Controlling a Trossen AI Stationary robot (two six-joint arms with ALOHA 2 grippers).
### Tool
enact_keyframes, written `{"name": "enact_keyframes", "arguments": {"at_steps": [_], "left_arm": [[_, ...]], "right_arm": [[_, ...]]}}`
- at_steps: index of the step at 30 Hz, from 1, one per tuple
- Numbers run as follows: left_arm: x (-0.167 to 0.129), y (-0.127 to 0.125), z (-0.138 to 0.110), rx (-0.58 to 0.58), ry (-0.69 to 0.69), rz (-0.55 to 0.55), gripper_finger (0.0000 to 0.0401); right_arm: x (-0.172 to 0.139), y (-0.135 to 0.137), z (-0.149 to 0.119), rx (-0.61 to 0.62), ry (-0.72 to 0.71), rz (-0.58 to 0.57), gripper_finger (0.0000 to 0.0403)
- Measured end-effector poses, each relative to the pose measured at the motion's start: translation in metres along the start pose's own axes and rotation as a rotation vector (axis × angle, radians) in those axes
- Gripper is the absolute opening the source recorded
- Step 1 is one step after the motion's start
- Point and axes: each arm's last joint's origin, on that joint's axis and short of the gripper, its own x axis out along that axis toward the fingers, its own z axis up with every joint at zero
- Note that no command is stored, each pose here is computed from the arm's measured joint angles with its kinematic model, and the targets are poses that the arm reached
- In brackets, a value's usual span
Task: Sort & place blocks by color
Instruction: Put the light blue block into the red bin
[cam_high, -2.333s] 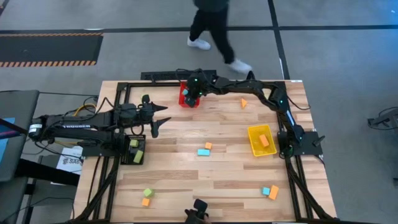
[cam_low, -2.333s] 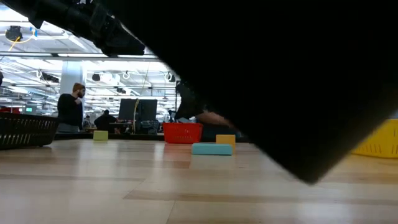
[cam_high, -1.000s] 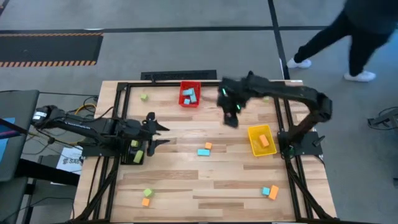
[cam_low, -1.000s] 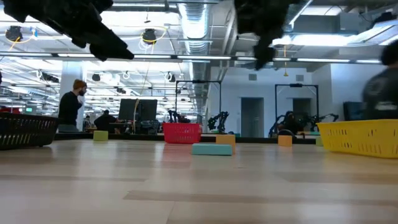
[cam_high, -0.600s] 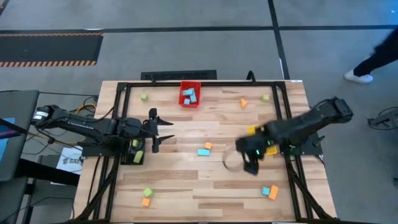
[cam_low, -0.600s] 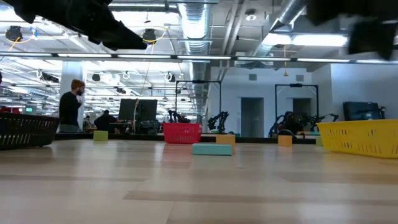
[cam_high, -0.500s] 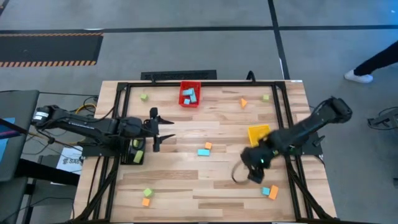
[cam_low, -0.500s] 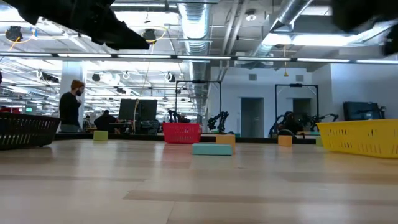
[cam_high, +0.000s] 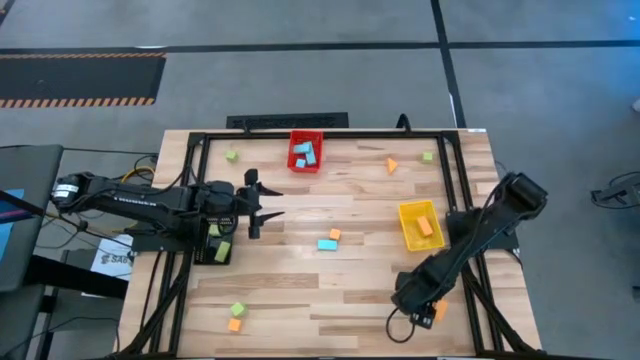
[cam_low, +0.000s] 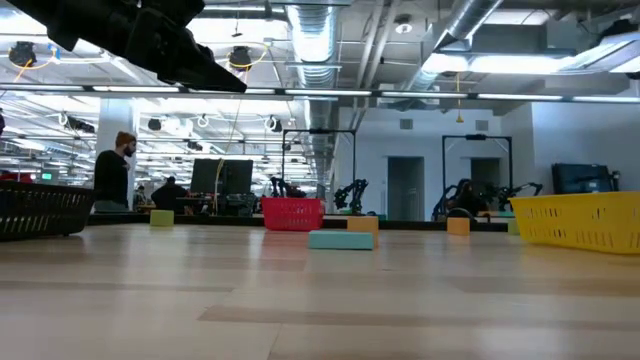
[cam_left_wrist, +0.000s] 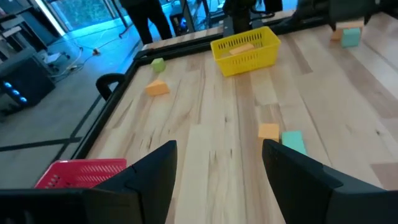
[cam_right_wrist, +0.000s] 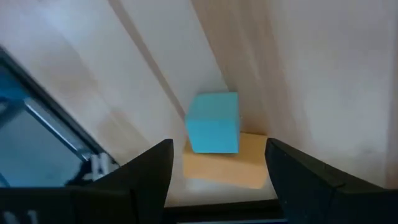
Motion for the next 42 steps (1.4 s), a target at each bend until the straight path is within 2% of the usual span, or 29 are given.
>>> {"name": "enact_keyframes", "arguments": {"at_steps": [6, 18, 22, 27, 28, 31, 34, 37, 42], "left_arm": [[0.000, 0.000, 0.000, -0.010, 0.002, 0.002, 0.0226], [0.000, 0.000, -0.001, -0.017, 0.007, 0.000, 0.0226], [0.000, 0.000, -0.001, -0.027, 0.008, 0.000, 0.0226], [0.000, 0.000, -0.001, -0.032, 0.010, -0.001, 0.0226], [0.000, 0.000, -0.001, -0.033, 0.013, -0.002, 0.0226], [0.000, 0.000, -0.002, -0.042, 0.016, -0.003, 0.0226], [0.000, 0.000, -0.003, -0.065, 0.025, -0.005, 0.0226], [0.000, -0.001, -0.004, -0.082, 0.037, -0.007, 0.0226], [0.000, -0.001, -0.004, -0.110, 0.043, -0.008, 0.0226]], "right_arm": [[0.019, 0.000, 0.008, 0.000, 0.050, -0.055, 0.0276], [0.039, 0.003, 0.018, -0.004, 0.085, -0.066, 0.0269], [0.040, 0.003, 0.018, -0.016, 0.087, -0.069, 0.0225], [0.033, 0.001, 0.020, -0.069, 0.065, -0.058, 0.0122], [0.030, 0.000, 0.020, -0.075, 0.049, -0.061, 0.0123], [0.012, -0.003, 0.023, -0.095, -0.057, -0.035, 0.0124], [-0.013, -0.007, 0.027, -0.120, -0.233, -0.010, 0.0124], [-0.045, -0.010, 0.029, -0.211, -0.476, 0.017, 0.0124], [-0.098, -0.025, 0.040, -0.370, -0.887, -0.053, 0.0126]]}}
